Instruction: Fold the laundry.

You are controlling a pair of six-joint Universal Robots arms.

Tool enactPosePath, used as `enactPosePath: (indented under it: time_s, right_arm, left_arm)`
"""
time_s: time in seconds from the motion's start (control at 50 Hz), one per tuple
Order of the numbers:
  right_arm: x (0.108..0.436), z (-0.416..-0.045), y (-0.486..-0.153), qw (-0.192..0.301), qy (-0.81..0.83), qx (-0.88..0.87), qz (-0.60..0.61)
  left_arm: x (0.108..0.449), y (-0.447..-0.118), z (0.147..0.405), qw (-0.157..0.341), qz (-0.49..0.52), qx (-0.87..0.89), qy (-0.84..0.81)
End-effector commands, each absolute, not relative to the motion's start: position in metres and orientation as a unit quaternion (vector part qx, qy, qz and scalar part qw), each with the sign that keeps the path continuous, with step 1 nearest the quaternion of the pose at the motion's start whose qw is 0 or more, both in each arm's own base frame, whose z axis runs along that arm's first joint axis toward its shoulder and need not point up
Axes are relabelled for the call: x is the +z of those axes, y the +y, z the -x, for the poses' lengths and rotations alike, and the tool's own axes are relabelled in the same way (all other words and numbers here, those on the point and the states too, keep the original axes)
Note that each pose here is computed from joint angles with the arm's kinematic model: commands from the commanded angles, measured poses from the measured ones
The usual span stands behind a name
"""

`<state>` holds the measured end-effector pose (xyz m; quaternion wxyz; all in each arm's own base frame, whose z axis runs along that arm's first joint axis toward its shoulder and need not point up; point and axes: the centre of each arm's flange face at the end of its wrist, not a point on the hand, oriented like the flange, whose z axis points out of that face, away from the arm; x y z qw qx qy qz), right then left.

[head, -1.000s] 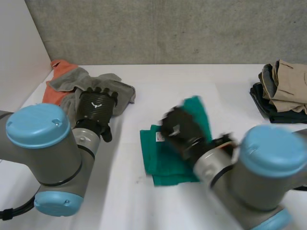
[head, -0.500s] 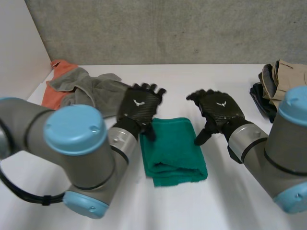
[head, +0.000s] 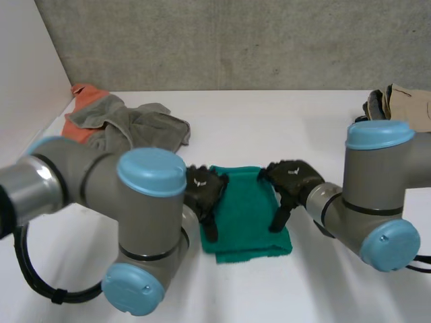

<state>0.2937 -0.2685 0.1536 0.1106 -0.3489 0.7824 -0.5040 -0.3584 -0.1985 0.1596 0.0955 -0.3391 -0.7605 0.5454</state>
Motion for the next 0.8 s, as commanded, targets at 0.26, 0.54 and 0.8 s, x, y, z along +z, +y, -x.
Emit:
enactPosePath:
  time_s: [0.26, 0.54, 0.8]
  right_arm:
    - [0.136, -0.286, -0.186, 0.1, 0.684, -0.582, 0.429]
    - [0.105, -0.3, -0.204, 0.1, 0.683, -0.58, 0.432]
    - [0.115, -0.316, -0.227, 0.109, 0.658, -0.616, 0.419]
  left_arm:
    - [0.268, -0.171, 0.346, 0.333, 0.442, 0.568, -0.609]
    - [0.267, -0.176, 0.343, 0.314, 0.428, 0.576, -0.621]
    - [0.268, -0.178, 0.343, 0.314, 0.426, 0.579, -0.62]
